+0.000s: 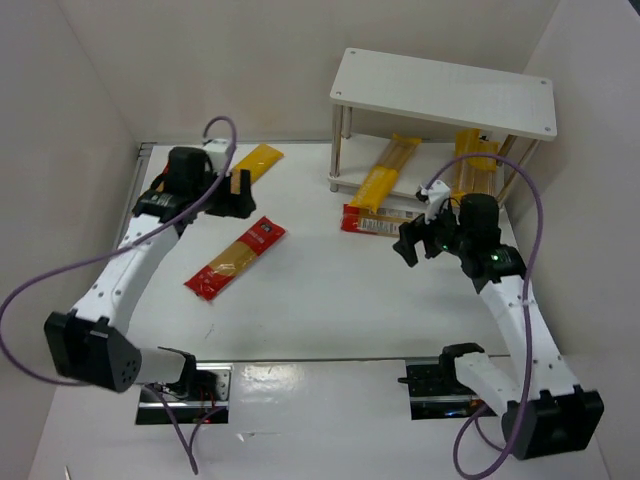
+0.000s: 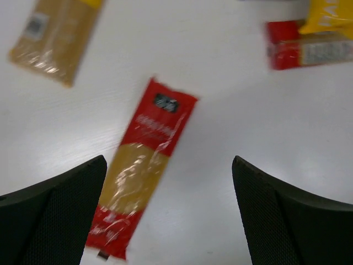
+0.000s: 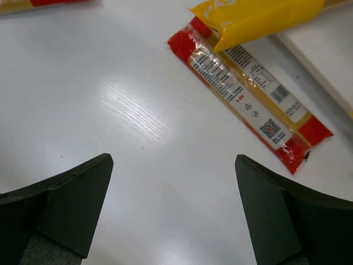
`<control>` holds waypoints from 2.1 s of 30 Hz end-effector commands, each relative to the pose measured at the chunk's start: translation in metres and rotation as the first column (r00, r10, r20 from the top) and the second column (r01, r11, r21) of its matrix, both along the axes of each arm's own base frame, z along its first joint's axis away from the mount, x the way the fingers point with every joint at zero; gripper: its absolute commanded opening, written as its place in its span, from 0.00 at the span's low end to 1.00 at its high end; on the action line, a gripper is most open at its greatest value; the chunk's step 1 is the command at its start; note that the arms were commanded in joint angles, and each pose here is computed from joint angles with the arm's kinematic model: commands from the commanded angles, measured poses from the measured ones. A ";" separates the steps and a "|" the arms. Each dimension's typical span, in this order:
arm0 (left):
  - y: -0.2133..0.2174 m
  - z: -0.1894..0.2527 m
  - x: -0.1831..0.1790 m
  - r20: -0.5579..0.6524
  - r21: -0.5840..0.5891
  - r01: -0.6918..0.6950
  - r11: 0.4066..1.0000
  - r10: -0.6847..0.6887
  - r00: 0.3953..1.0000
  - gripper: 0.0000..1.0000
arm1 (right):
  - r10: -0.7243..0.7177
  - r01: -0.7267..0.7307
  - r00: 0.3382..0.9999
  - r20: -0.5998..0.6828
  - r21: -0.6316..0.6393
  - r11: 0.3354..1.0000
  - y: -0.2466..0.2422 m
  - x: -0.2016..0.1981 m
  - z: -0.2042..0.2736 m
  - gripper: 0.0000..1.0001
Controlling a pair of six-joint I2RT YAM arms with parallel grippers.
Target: Place and organize the pasta boxes and bags onto the shelf
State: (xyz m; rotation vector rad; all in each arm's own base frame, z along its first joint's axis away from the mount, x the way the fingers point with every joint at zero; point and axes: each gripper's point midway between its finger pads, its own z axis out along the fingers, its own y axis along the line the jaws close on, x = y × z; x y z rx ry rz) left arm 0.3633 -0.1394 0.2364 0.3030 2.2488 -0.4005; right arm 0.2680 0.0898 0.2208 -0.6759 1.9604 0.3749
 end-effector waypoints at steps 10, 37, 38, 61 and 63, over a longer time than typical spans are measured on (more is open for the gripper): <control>0.166 0.016 -0.028 0.258 -0.009 -0.467 0.884 0.453 0.853 1.00 | -0.439 0.442 0.897 -0.051 0.114 0.890 0.046 0.155 0.000 1.00; 0.200 0.012 -0.036 0.300 -0.004 -0.536 0.844 0.513 0.804 1.00 | -0.609 0.657 0.741 -0.283 0.122 0.743 0.070 0.209 -0.091 0.77; 0.199 0.015 -0.037 0.308 -0.007 -0.536 0.844 0.512 0.802 1.00 | -0.599 0.650 0.744 -0.297 0.115 0.751 0.072 0.208 -0.097 0.75; 0.199 0.018 -0.039 0.316 -0.010 -0.536 0.844 0.511 0.799 1.00 | -0.725 0.747 0.661 -0.193 0.076 0.660 0.009 0.206 -0.074 0.00; 0.199 0.018 -0.039 0.316 -0.010 -0.536 0.844 0.511 0.799 1.00 | -0.752 0.772 0.633 -0.186 0.078 0.630 -0.010 0.202 -0.070 0.00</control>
